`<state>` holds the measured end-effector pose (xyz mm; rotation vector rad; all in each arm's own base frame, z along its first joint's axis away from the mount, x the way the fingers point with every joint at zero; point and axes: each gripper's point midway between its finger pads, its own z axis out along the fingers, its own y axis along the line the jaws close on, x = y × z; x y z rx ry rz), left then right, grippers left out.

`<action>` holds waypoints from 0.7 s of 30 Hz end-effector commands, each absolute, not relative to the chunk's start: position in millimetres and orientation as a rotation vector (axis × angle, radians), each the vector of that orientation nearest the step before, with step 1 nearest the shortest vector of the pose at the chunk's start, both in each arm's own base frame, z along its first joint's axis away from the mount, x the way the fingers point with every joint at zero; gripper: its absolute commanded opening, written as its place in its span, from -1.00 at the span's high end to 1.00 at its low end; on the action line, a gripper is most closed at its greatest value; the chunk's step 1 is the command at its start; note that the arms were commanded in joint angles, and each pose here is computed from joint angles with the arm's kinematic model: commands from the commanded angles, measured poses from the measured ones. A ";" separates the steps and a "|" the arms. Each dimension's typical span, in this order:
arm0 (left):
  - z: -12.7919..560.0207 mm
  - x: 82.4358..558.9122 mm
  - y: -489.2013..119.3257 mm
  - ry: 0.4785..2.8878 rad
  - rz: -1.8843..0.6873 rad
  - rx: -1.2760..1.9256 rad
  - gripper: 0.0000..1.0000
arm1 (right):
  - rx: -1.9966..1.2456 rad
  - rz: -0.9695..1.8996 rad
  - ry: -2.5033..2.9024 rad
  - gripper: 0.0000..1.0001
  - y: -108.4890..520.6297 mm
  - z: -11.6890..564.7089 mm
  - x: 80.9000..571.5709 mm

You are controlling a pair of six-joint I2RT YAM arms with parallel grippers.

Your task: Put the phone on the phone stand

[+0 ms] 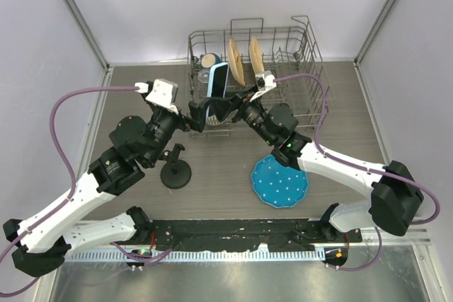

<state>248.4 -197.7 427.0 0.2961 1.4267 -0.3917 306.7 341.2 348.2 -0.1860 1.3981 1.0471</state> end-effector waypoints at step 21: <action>419.5 263.0 -176.4 1.496 -0.417 0.162 -0.66 | -0.249 1.009 1.198 0.98 378.6 402.4 281.4</action>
